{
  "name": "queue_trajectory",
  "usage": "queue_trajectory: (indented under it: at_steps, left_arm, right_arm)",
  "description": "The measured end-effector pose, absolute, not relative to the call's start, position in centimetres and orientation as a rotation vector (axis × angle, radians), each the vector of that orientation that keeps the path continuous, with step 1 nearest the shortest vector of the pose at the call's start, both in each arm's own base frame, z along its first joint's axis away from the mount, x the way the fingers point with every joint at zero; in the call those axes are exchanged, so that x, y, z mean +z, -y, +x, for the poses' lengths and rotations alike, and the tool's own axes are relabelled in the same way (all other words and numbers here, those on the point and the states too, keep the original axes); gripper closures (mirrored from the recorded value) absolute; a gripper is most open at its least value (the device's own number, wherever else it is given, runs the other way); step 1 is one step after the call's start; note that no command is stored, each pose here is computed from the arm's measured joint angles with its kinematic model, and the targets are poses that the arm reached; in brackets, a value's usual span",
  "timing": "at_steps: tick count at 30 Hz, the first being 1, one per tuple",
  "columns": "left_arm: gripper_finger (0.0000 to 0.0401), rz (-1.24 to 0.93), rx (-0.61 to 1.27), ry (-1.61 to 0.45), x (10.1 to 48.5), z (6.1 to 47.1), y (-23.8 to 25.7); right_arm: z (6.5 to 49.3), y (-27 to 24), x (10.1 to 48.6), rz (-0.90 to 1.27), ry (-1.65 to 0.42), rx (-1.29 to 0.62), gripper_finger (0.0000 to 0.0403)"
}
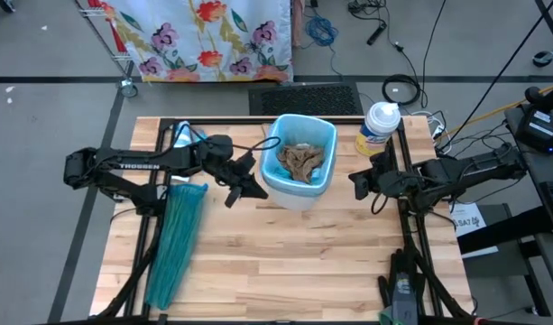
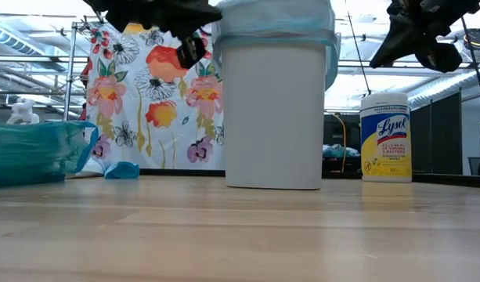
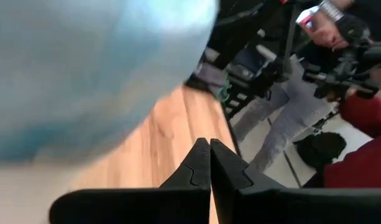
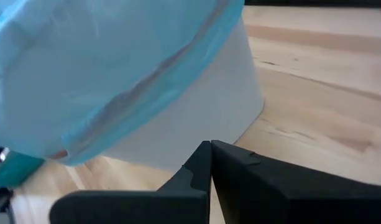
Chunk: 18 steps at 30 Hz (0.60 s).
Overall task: Place trash/remove bag and relplace
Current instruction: Remove the light blue trash bag from the white trash bin
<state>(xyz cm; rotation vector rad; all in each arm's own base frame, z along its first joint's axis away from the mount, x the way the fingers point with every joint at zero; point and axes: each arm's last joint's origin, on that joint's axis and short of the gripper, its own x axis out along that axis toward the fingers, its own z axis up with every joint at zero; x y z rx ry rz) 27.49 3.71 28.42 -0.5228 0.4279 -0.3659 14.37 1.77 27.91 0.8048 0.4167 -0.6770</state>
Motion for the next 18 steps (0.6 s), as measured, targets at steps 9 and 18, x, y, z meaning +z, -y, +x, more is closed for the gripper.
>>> queue_trajectory:
  at_steps: [9,18]
  left_arm:
    - [0.0401,-0.401,-0.195,-0.602,27.8,24.6,-4.1]
    - [0.0401,-0.327,-0.076,-0.598,28.7,21.1,-6.5]
  right_arm:
    - [14.3,-2.8,27.7,0.94,-0.396,-0.682,0.0403]
    - [15.5,-6.8,26.1,1.063,-0.468,-0.67,0.0403]
